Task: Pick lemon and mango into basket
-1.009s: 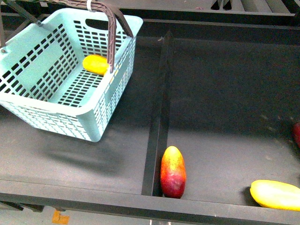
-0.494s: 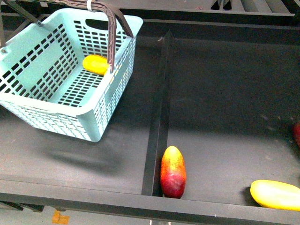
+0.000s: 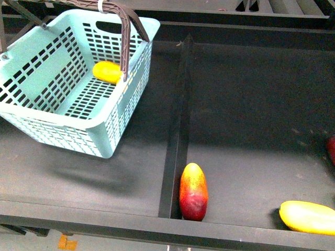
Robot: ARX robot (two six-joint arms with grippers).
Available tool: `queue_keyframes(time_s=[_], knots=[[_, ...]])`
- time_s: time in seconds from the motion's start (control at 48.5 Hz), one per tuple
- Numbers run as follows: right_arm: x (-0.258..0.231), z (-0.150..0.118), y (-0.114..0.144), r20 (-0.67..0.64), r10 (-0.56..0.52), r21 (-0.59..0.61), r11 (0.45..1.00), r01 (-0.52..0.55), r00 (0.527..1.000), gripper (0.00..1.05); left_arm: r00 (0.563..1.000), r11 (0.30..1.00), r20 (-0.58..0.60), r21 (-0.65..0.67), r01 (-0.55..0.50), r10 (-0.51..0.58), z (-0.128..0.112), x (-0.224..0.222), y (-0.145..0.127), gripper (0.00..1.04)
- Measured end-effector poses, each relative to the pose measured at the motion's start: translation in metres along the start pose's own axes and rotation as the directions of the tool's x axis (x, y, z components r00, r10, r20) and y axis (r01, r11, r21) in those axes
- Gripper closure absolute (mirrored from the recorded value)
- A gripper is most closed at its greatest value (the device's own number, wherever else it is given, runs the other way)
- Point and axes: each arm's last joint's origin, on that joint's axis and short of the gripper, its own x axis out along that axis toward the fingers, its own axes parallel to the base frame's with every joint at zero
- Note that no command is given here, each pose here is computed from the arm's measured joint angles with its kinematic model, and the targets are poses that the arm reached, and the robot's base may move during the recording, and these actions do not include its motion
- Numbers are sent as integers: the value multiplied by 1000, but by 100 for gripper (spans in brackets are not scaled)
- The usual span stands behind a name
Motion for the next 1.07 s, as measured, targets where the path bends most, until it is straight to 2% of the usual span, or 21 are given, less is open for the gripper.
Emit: queue_keyframes(time_s=[0.433, 0.474, 0.639, 0.783, 0.886, 1.071], knots=[[0, 0, 0, 0, 0, 0, 1000, 0, 1000, 9, 1000, 1000, 3, 0, 0, 0, 0, 0, 0, 101], [0, 0, 0, 0, 0, 0, 1000, 0, 1000, 9, 1000, 1000, 3, 0, 0, 0, 0, 0, 0, 96], [0, 0, 0, 0, 0, 0, 1000, 0, 1000, 9, 1000, 1000, 3, 0, 0, 0, 0, 0, 0, 53], [0, 0, 0, 0, 0, 0, 1000, 0, 1000, 9, 1000, 1000, 3, 0, 0, 0, 0, 0, 0, 29], [0, 0, 0, 0, 0, 0, 1000, 0, 1000, 9, 1000, 1000, 3, 0, 0, 0, 0, 0, 0, 6], [0, 0, 0, 0, 0, 0, 1000, 0, 1000, 9, 1000, 1000, 3, 2, 0, 0, 0, 0, 0, 7]])
